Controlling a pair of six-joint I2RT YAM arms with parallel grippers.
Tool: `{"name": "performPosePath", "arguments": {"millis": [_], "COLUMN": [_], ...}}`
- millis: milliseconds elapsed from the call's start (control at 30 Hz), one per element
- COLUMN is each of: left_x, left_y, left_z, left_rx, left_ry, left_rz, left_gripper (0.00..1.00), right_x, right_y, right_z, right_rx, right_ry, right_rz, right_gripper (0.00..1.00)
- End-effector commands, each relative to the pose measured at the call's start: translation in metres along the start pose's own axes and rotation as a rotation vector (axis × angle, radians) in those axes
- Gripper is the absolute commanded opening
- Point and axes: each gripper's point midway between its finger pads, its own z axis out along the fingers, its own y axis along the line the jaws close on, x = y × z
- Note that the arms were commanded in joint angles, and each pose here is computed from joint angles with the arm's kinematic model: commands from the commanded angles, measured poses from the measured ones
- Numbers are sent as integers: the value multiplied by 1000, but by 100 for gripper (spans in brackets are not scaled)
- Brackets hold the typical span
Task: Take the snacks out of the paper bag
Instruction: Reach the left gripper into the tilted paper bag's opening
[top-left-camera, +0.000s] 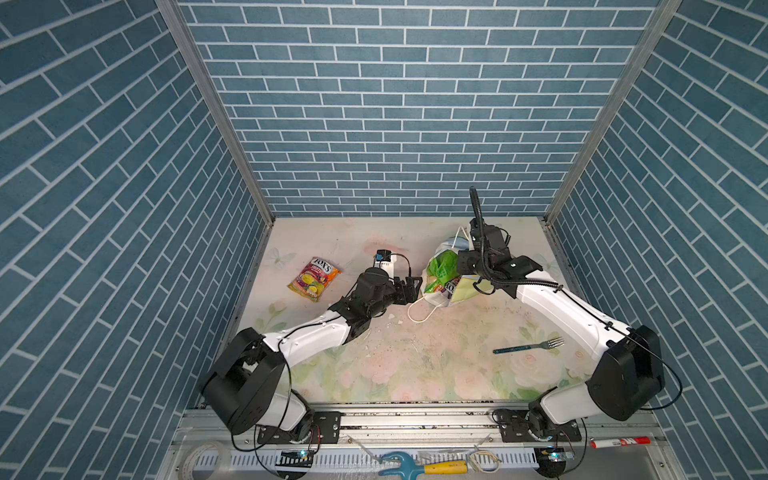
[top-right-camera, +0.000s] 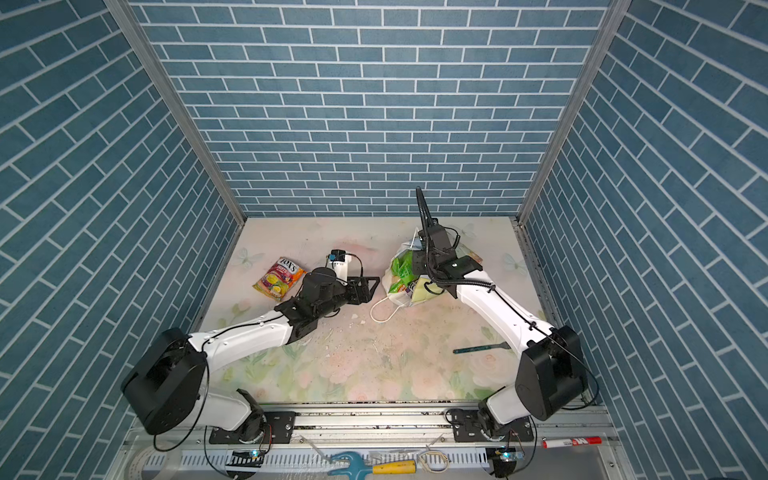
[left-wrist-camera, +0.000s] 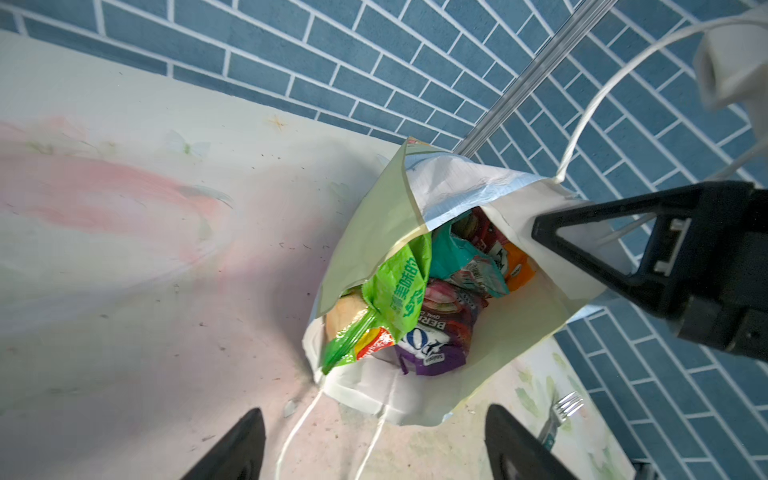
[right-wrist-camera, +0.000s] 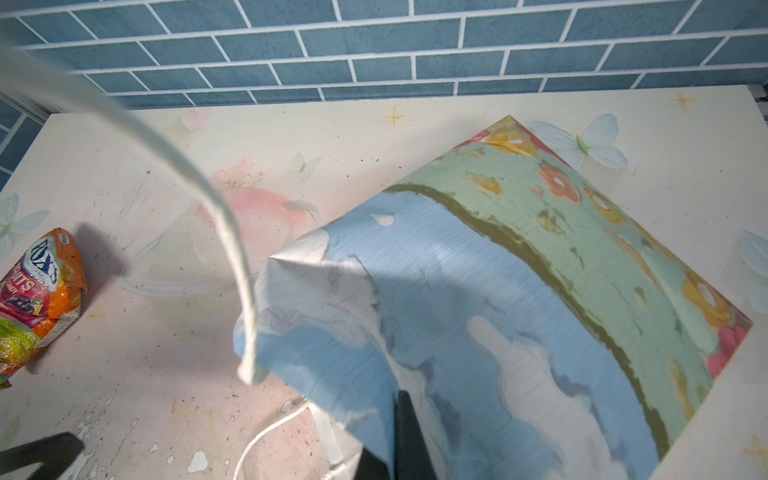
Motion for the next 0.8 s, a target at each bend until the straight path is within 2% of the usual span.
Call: {"name": "performPosePath", "arguments": {"millis": [0,100,433,767], "left_x": [-14,-9,1,8], "left_y": [-32,-39,-37,-22], "left_z": [13,27,51,69], "left_rx": [135,180,201,124], "left_ry": [-37,-17,12,45], "left_rz": [-24,-33,-57,-44], "left_gripper": [79,79,76,76], "right_x": [-11,-13,-22,-23], "right_y": [7,9,15,19], "right_z": [-2,-5,-16,-25], "right_rx": [0,3,-9,-15], "right_ry": [-25,-32,-63,-94], "right_rz": [4,7,27,43], "right_gripper": [0,0,0,0]}}
